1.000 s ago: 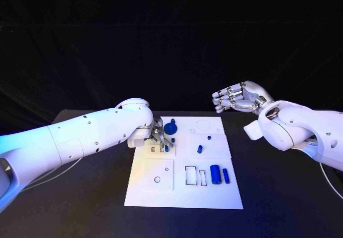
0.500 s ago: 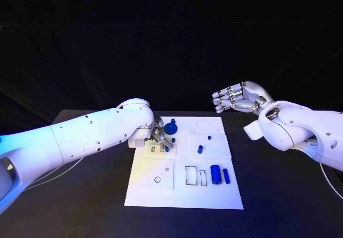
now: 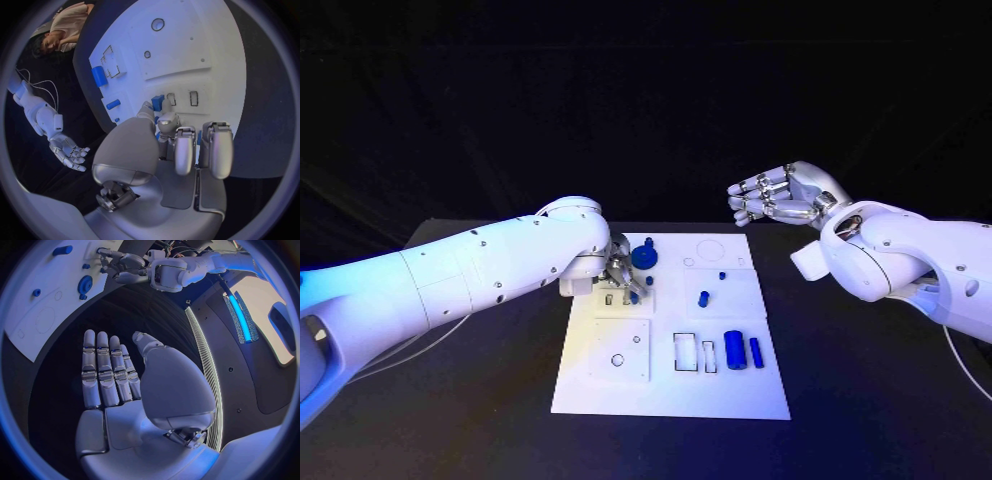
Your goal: Assemble the parts on the task board
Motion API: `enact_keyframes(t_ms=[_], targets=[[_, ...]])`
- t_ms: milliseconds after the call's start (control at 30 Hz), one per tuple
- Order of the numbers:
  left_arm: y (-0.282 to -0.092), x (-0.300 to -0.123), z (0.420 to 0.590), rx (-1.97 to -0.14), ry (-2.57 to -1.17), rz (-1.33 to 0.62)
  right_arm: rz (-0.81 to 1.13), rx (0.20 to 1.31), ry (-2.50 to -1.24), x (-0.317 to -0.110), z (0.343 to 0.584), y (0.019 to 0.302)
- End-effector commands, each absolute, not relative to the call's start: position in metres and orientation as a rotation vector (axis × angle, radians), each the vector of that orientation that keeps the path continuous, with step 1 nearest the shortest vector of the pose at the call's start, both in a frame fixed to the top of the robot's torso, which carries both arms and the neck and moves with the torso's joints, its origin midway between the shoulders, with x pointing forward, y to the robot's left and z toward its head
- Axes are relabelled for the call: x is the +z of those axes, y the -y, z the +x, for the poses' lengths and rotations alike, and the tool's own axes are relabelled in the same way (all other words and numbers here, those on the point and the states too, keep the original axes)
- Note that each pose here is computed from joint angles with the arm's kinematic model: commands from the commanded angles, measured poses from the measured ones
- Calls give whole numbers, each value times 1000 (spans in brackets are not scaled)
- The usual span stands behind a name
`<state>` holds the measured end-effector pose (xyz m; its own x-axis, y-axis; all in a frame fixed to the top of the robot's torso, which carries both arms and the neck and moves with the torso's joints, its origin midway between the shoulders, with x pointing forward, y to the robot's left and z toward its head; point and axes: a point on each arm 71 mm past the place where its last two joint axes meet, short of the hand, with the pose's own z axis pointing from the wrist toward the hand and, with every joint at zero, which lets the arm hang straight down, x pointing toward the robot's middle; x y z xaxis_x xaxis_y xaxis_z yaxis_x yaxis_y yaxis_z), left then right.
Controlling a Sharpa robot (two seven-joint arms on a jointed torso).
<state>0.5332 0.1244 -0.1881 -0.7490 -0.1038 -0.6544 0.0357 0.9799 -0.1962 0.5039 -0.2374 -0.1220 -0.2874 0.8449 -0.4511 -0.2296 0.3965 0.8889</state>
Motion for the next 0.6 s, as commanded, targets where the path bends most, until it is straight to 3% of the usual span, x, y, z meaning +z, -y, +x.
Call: enact_keyframes(t_ms=[33, 600], targets=[[-120, -188, 532, -300, -2417, -53, 568, 1175, -1507, -123, 504, 236], [-124, -188, 531, -361, -2422, -132, 572, 1170, -1512, -125, 504, 237]])
